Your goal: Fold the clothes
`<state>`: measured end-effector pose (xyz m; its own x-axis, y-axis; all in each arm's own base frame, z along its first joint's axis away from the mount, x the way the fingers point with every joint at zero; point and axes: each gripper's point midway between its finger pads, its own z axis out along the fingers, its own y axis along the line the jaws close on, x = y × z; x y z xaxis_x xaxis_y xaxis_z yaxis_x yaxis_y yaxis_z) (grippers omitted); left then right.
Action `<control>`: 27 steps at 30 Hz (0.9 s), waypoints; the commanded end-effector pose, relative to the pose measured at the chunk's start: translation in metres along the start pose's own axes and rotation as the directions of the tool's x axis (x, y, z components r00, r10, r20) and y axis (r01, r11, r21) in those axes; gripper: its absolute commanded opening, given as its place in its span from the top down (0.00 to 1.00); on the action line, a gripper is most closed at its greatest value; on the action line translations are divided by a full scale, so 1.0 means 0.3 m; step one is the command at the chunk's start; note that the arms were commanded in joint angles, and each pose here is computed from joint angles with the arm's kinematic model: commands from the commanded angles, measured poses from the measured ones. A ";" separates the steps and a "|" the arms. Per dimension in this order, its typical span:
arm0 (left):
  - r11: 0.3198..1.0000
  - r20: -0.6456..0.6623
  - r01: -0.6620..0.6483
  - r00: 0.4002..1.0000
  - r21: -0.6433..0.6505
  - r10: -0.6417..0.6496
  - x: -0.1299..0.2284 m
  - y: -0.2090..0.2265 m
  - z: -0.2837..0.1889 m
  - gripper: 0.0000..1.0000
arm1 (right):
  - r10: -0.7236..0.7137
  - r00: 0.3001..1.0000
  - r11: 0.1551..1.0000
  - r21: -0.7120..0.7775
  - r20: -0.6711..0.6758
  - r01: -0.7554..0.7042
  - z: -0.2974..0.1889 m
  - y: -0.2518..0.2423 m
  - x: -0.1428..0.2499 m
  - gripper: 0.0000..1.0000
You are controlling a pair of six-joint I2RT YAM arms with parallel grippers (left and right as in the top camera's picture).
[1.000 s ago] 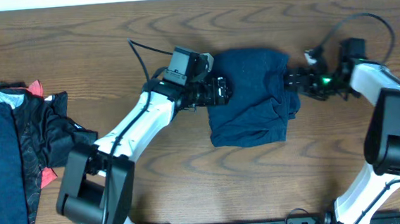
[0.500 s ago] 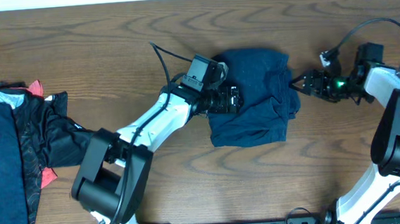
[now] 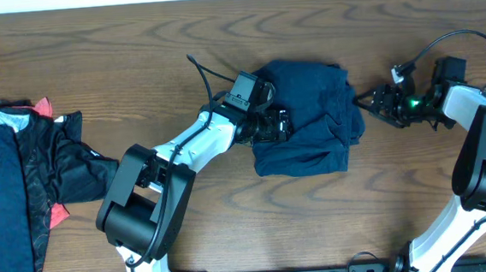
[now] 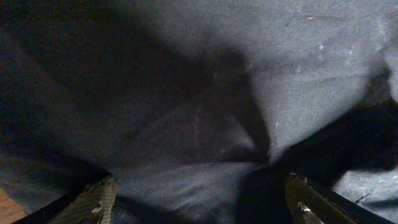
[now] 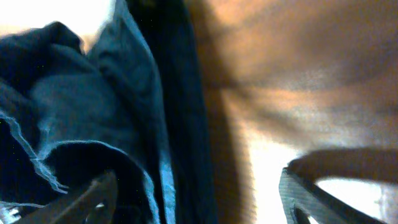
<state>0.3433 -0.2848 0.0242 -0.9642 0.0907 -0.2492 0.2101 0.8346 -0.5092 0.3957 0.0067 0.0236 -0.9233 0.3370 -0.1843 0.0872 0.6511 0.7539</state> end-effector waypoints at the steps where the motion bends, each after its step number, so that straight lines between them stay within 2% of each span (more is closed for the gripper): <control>1: 0.999 -0.042 0.030 0.999 -0.024 -0.031 0.034 0.033 0.037 0.11 | -0.002 1.000 0.997 -0.073 0.020 0.003 -0.002 0.008 -0.012 0.09; 3: 0.999 -0.042 0.030 0.999 -0.024 -0.031 0.034 0.033 0.037 0.11 | -0.036 0.998 0.989 -0.144 0.045 0.043 -0.006 0.051 -0.034 0.01; 9: 0.999 -0.042 0.030 0.999 -0.024 -0.031 0.035 0.033 0.037 0.11 | -0.037 0.998 0.987 -0.157 0.050 0.045 0.012 0.069 -0.046 0.01; 17: 0.999 -0.042 0.030 0.999 -0.024 -0.031 0.035 0.034 0.038 0.11 | 0.004 0.999 0.986 -0.168 -0.031 -0.010 0.099 0.072 0.010 0.01; 22: 0.999 -0.042 0.030 0.999 -0.024 -0.031 0.035 0.034 0.038 0.11 | 0.015 0.997 0.969 -0.246 -0.071 -0.032 0.155 0.103 0.033 0.01; 27: 0.999 -0.043 0.030 0.999 -0.025 -0.031 0.035 0.034 0.038 0.11 | 0.017 0.996 0.965 -0.258 -0.092 -0.040 0.191 0.114 0.046 0.01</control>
<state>0.3434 -0.2849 0.0243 -0.9655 0.0848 -0.2464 0.2038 0.8350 -0.5111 0.4139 0.0634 0.0339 -0.9386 0.2863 -0.1925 -0.0538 0.4296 0.9014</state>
